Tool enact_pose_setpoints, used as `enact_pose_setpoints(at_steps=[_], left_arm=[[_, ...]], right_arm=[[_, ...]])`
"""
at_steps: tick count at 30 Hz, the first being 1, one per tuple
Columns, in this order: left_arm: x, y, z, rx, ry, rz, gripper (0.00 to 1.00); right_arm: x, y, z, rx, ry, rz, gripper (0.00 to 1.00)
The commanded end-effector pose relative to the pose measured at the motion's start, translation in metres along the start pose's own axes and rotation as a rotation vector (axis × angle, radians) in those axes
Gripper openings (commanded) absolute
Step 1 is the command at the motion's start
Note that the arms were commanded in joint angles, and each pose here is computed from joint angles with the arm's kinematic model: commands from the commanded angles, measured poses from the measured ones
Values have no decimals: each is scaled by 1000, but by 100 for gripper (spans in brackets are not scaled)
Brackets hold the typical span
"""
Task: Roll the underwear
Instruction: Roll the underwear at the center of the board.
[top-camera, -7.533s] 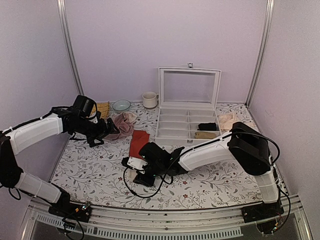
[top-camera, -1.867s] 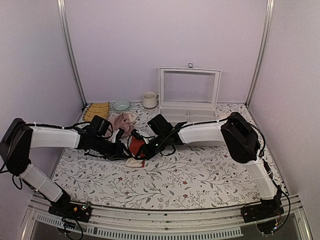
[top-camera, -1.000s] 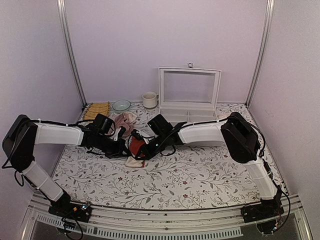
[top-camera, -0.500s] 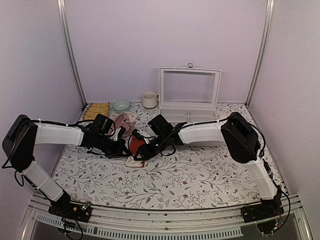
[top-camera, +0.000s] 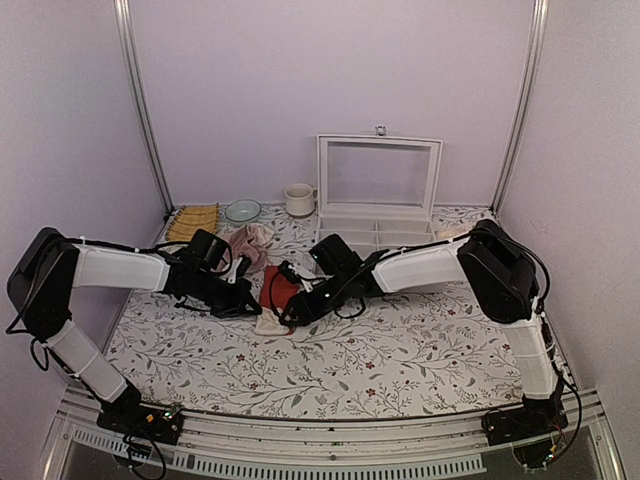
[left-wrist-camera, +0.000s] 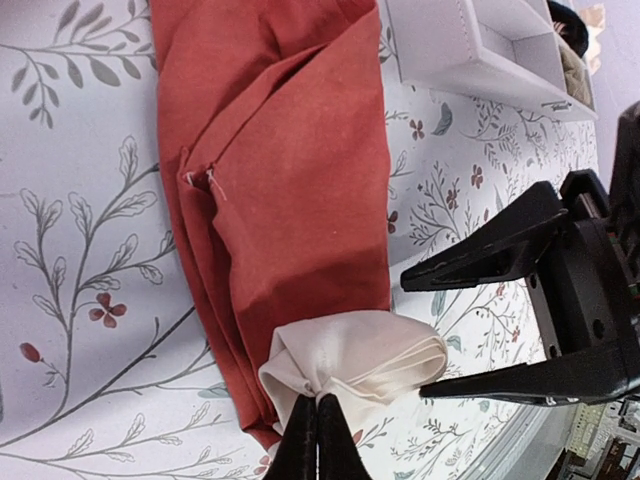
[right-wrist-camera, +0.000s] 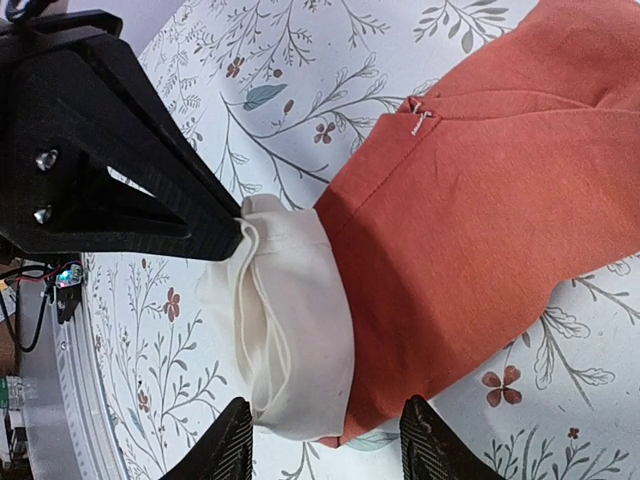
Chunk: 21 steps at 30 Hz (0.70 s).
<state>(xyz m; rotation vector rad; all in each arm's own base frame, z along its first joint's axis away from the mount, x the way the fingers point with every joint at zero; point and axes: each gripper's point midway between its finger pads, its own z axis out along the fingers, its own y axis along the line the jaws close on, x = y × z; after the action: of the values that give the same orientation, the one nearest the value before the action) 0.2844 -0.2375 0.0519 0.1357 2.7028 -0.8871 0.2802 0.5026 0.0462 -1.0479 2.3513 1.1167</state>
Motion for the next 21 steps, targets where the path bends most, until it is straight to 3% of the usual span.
enact_pose_setpoints(at_steps=[1, 9, 18, 21], left_arm=[[4, -2, 4, -1, 7, 7, 0], [-1, -3, 6, -1, 4, 8, 2], [-13, -12, -3, 0, -26, 19, 34], [-18, -16, -8, -1, -38, 23, 37]], right_arm=[[-70, 56, -75, -42, -202, -92, 50], [-66, 66, -80, -51, -209, -115, 51], [-53, 77, -73, -65, -169, -148, 43], [-49, 80, -71, -75, -162, -156, 41]])
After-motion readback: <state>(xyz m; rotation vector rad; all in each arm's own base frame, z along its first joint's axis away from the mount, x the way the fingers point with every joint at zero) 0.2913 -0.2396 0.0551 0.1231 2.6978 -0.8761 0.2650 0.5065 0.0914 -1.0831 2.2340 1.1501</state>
